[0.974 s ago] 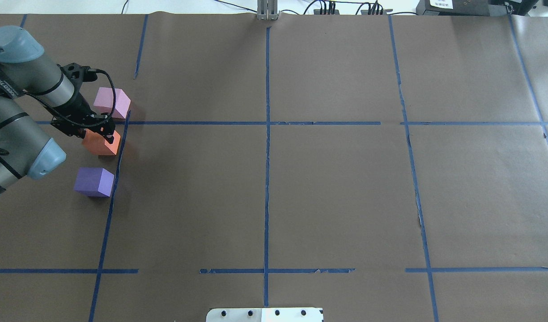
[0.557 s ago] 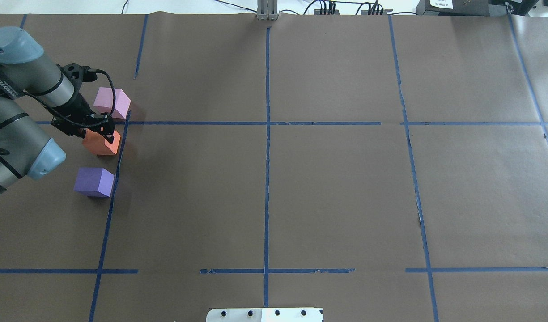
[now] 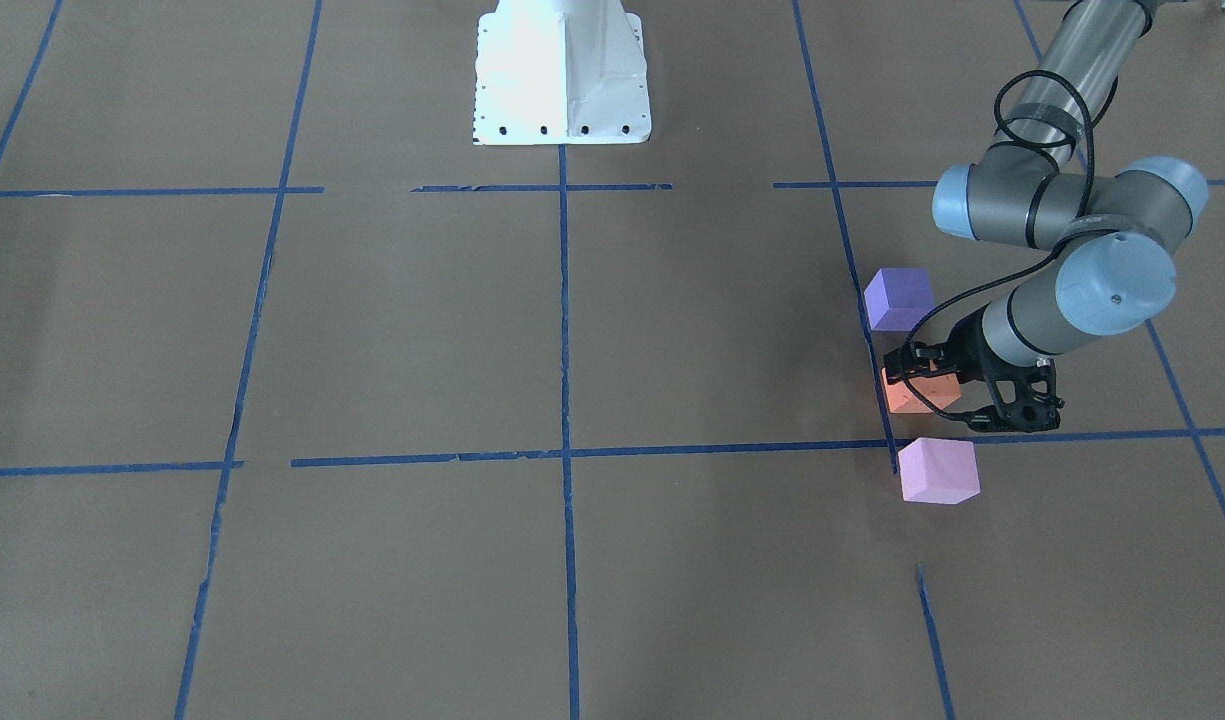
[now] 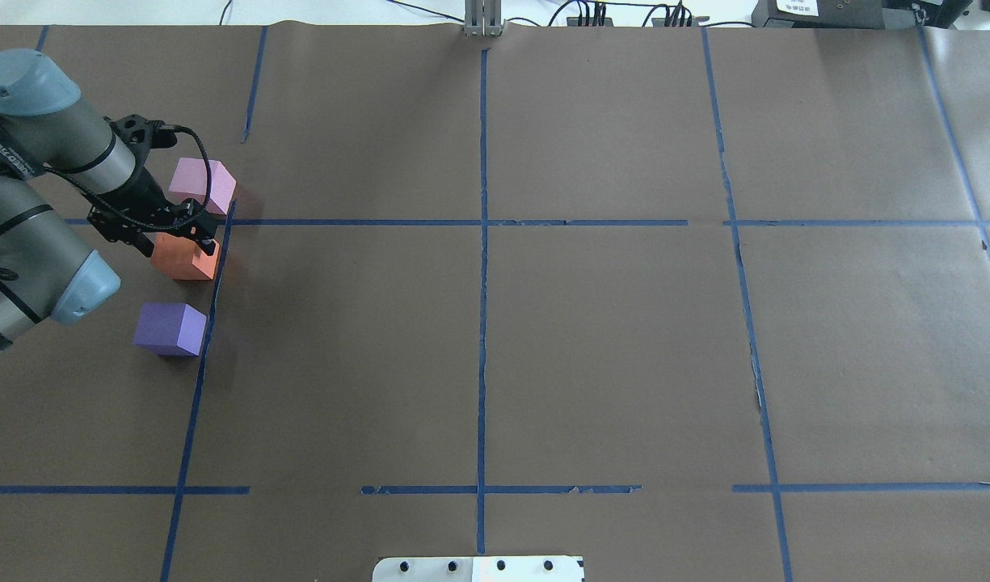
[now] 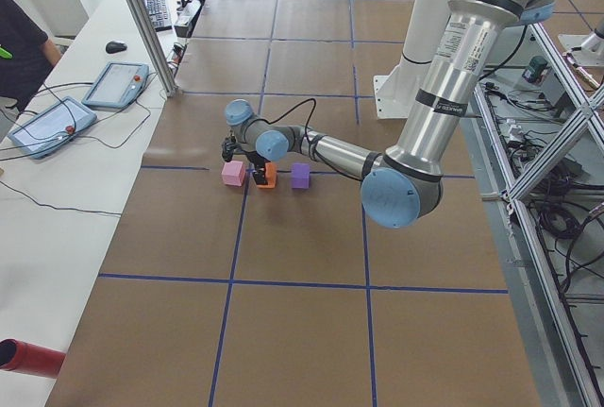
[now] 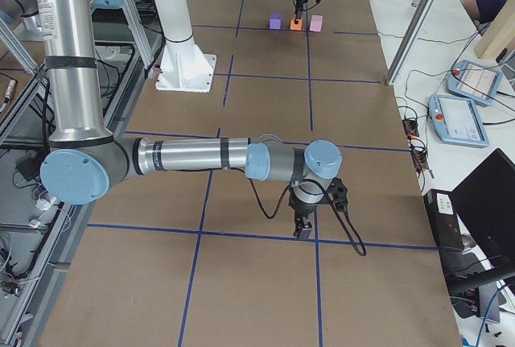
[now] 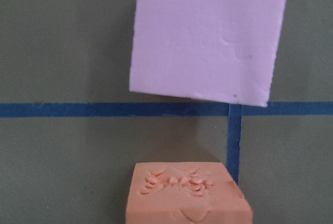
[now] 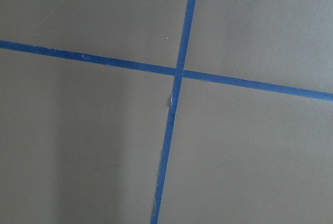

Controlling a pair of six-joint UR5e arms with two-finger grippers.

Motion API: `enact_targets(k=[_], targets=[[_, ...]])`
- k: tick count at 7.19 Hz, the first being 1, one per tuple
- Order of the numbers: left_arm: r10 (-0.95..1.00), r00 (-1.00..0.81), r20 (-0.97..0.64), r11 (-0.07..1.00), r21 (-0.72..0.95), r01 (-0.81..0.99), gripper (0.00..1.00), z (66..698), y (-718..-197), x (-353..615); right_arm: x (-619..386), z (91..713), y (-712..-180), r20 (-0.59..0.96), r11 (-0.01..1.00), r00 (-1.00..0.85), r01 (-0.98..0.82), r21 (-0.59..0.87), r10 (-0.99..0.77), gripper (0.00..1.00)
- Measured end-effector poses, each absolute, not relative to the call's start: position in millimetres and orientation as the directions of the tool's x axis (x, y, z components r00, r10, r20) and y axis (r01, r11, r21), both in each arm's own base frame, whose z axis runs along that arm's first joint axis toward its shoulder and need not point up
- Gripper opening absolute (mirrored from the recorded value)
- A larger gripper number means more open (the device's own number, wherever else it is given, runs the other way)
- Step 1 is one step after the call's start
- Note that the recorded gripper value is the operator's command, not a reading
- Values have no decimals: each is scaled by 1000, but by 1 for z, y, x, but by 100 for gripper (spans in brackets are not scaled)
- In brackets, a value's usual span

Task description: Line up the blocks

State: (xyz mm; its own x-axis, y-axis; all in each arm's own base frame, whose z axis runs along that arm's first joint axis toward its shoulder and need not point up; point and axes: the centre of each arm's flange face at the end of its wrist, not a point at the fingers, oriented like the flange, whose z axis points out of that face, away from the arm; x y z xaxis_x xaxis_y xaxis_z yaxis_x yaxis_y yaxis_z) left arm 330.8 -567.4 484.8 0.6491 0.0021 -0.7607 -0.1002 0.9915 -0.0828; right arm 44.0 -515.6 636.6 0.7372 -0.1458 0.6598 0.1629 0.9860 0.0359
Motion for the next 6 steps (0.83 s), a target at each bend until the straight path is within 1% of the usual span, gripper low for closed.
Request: enact_targets(k=[1, 5, 6], targets=[[-1, 647, -762, 993, -76, -88, 100, 480, -569, 323, 44, 636, -516, 660, 986, 737, 163, 36, -146, 100], [-37, 625, -779, 999, -19, 35, 100, 418, -586, 232, 44, 637, -515, 660, 986, 737, 163, 36, -146, 100], [-13, 632, -775, 998, 24, 50, 100, 424, -593, 193, 44, 637, -515, 660, 986, 737, 163, 36, -146, 100]])
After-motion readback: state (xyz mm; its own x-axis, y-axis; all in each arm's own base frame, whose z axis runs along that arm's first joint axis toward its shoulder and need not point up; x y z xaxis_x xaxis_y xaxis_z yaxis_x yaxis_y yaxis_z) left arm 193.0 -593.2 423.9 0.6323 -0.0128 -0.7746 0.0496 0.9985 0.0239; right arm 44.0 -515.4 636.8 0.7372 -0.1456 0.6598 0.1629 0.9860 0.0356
